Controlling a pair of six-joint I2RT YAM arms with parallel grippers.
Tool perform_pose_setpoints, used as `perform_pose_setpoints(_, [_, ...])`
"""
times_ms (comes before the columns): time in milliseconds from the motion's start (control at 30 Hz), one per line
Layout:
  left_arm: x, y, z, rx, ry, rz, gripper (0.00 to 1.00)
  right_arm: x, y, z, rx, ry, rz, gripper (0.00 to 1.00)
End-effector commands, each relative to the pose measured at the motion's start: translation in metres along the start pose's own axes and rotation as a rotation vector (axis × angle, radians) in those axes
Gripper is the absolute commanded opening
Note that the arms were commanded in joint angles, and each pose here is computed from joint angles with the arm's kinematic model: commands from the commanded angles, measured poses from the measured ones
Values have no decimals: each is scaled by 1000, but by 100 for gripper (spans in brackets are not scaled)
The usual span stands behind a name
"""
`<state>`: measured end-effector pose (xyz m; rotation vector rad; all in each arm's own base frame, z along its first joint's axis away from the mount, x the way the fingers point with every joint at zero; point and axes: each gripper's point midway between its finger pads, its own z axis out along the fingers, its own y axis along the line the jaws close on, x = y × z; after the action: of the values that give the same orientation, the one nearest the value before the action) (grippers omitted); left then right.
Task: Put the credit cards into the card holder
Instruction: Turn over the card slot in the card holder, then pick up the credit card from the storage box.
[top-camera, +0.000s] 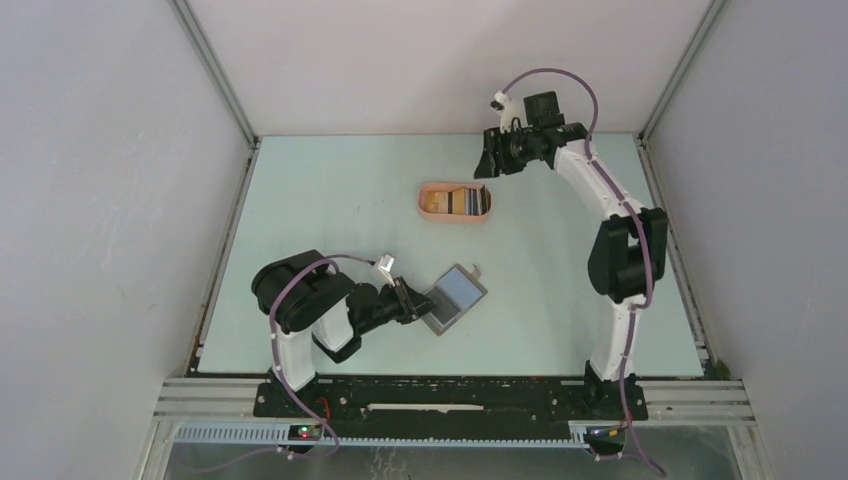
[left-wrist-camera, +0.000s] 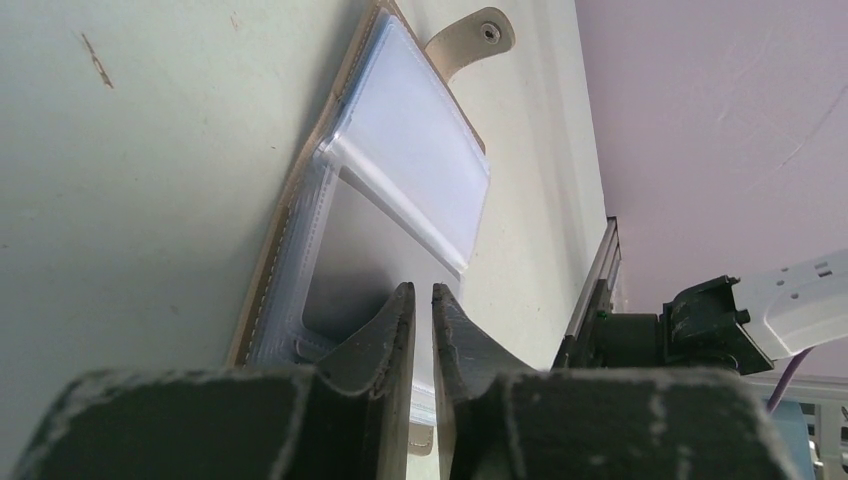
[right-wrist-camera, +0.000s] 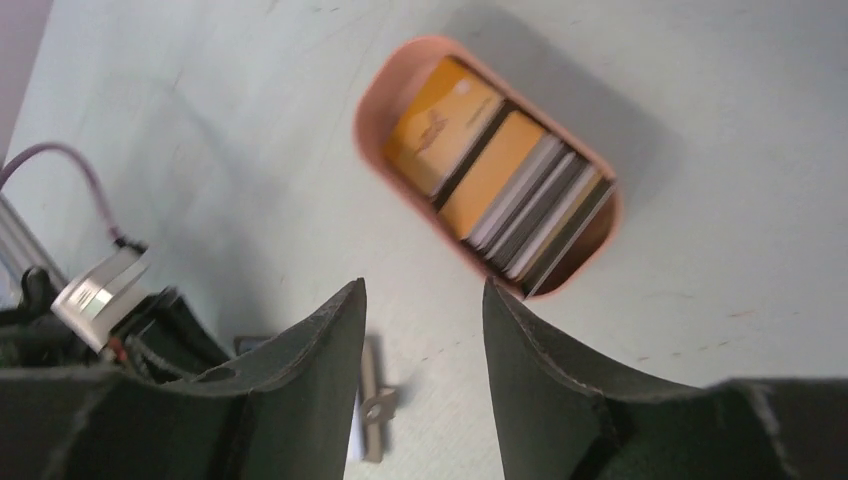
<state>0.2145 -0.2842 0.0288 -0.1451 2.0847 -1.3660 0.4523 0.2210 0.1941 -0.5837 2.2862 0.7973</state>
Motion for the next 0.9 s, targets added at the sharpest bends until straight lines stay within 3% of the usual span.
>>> perform_pose_setpoints(0, [3, 11, -6, -40, -1, 48, 18, 4, -36, 30, 68, 59, 125, 55])
perform_pose_setpoints(433, [1, 5, -5, -19, -4, 59, 18, 26, -77, 68, 153, 143, 156, 44])
perform_pose_setpoints(867, [1, 4, -5, -15, -1, 56, 19, 44, -86, 84, 155, 190, 192, 40])
